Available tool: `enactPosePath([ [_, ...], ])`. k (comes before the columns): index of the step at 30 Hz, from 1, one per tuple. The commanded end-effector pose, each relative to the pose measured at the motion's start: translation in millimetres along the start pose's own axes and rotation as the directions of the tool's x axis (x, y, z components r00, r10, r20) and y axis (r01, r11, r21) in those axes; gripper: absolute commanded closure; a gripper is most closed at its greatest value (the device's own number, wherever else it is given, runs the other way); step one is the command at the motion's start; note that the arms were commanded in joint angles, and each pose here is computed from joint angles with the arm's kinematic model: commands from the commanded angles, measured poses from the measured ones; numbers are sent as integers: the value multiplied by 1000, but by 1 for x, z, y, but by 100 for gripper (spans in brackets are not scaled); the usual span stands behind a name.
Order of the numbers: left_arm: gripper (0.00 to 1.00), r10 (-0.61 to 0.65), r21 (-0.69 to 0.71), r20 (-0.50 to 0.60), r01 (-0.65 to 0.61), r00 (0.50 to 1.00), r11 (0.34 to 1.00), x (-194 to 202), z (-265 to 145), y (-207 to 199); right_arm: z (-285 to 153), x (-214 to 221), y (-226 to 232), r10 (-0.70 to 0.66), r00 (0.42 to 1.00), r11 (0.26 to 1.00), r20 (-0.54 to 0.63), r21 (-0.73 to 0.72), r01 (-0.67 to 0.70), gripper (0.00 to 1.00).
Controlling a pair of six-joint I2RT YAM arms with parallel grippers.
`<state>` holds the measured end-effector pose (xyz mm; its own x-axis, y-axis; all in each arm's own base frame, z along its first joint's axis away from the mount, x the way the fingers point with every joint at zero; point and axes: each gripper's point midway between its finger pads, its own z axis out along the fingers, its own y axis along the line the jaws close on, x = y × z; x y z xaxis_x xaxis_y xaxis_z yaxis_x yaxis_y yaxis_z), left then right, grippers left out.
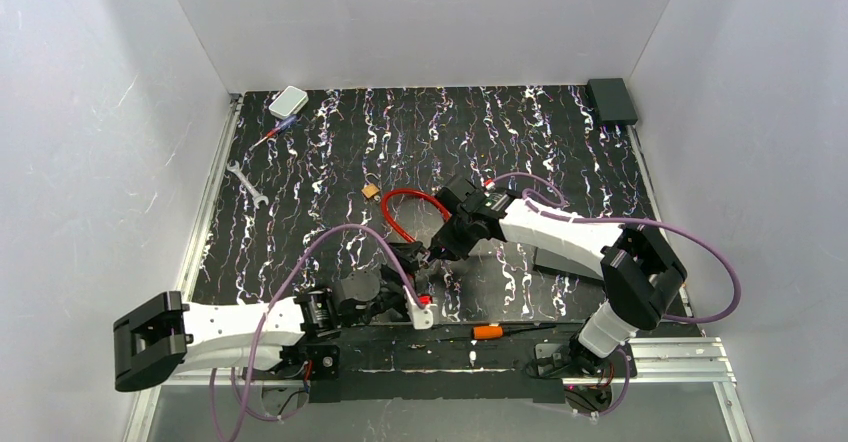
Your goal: Unlock with the key
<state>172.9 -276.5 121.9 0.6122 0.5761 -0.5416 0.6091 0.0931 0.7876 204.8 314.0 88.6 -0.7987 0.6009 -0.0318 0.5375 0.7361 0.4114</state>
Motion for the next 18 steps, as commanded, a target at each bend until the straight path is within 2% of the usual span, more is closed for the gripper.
enactPosePath([
  [1,2,-92,-53,48,95,995,994,-16,-9,13,-1,-10,-3,-12,1000,1000,23,-9,13,99],
  [5,2,-236,-105,110,247,966,963,-36,-23,34,4,-20,-11,-36,999,999,38,1,36,99],
  [10,2,-437,-95,179,458,881,884,-55,-36,48,9,-31,-21,-73,996,997,50,18,72,99],
  [11,2,-517,-128,187,543,835,830,-54,-39,55,9,-33,-22,-86,995,996,56,19,85,99],
  [13,2,-692,-244,201,719,694,650,-41,-49,73,8,-36,-22,-111,991,994,72,10,111,99],
  [15,6,-784,-266,225,810,579,522,-37,-57,78,7,-39,-18,-147,985,989,86,-1,148,99],
  [16,9,-825,-259,254,857,505,445,-37,-59,77,6,-40,-16,-168,982,986,92,-3,169,99],
  [17,15,-866,-240,293,908,405,343,-39,-62,78,5,-44,-16,-186,977,982,108,5,187,99],
  [18,18,-888,-230,324,937,327,261,-39,-64,79,5,-45,-16,-204,972,979,116,9,204,99],
])
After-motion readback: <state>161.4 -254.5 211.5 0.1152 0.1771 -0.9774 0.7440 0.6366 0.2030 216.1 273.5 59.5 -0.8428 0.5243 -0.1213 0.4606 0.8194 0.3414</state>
